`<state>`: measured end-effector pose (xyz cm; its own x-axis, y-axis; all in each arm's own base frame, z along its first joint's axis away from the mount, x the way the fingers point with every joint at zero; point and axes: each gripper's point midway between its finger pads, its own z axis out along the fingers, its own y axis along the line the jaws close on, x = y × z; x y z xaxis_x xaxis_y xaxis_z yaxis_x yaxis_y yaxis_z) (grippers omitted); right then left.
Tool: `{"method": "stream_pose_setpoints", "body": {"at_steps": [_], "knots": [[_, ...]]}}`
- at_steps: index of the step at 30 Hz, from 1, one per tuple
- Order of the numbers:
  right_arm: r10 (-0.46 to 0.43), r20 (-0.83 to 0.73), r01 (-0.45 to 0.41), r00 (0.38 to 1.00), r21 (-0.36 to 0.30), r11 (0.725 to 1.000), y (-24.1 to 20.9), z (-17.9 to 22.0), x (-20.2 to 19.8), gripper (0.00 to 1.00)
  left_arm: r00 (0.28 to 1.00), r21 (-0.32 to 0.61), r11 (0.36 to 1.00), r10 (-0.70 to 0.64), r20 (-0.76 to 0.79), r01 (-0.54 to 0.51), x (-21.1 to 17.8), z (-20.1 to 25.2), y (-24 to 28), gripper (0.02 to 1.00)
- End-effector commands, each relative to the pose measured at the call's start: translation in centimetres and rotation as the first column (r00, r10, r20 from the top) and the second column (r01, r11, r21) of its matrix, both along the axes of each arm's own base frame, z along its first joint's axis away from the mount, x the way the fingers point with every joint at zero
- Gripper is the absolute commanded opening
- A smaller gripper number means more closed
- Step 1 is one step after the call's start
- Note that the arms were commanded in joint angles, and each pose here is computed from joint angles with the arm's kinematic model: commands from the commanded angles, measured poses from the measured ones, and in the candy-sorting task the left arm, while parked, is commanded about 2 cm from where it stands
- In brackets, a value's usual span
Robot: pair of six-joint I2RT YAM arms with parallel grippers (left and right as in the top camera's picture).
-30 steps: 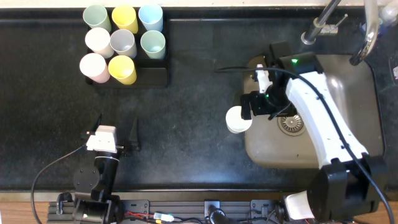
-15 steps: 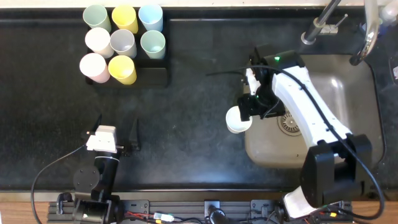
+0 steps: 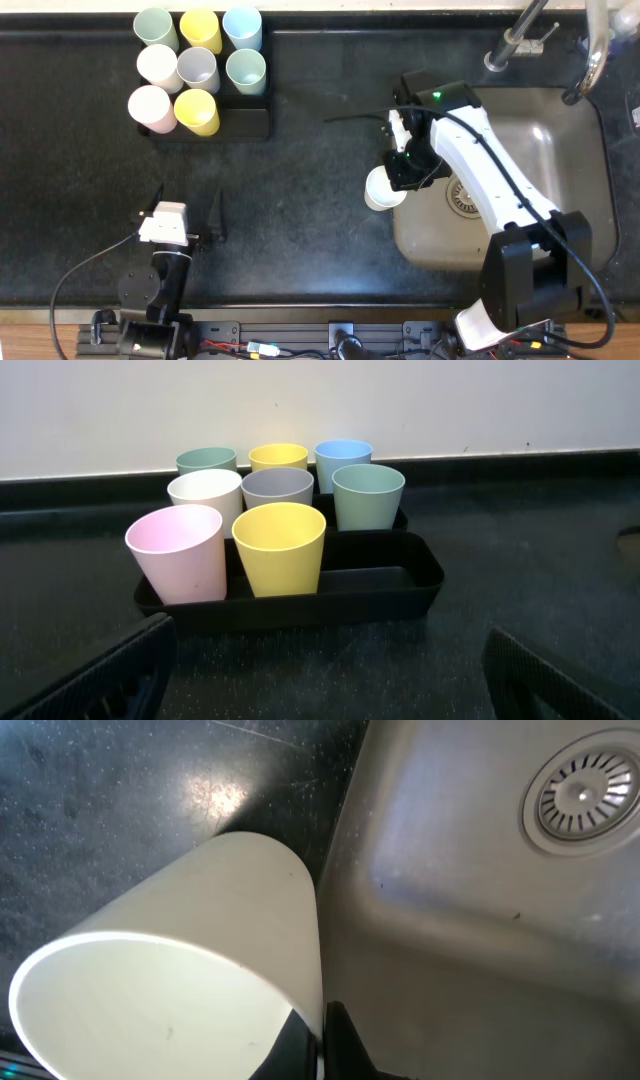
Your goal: Store Cups
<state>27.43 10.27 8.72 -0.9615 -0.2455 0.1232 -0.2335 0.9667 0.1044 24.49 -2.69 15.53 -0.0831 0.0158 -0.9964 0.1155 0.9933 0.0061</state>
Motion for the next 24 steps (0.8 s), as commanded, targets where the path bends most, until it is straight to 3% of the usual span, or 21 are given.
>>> {"method": "stream_pose_setpoints", "body": {"at_steps": [1,5,8,16,24], "knots": [[0.018,0.049,-0.018,0.999,0.018,1.000,0.9,0.8,1.1,0.042,1.000,0.017,1.000,-0.007,0.008,0.006,0.0,0.1,0.0,1.000],[0.025,0.104,-0.033,0.994,0.073,0.997,2.2,2.8,1.7,0.042,1.000,0.017,1.000,-0.007,0.008,0.006,0.0,0.1,0.0,1.000],[0.026,0.210,-0.061,0.977,0.163,0.985,4.2,6.8,3.2,0.045,1.000,0.016,1.000,-0.006,0.008,0.006,0.0,0.1,0.0,1.000],[0.016,0.525,-0.204,0.851,0.300,0.932,12.1,19.0,8.0,0.042,1.000,0.017,1.000,-0.007,0.008,0.006,0.0,0.1,0.0,1.000],[-0.017,0.558,-0.233,0.830,0.373,0.898,19.3,20.1,11.1,0.040,1.000,0.017,1.000,-0.007,0.008,0.006,0.0,0.1,0.0,1.000]]}}
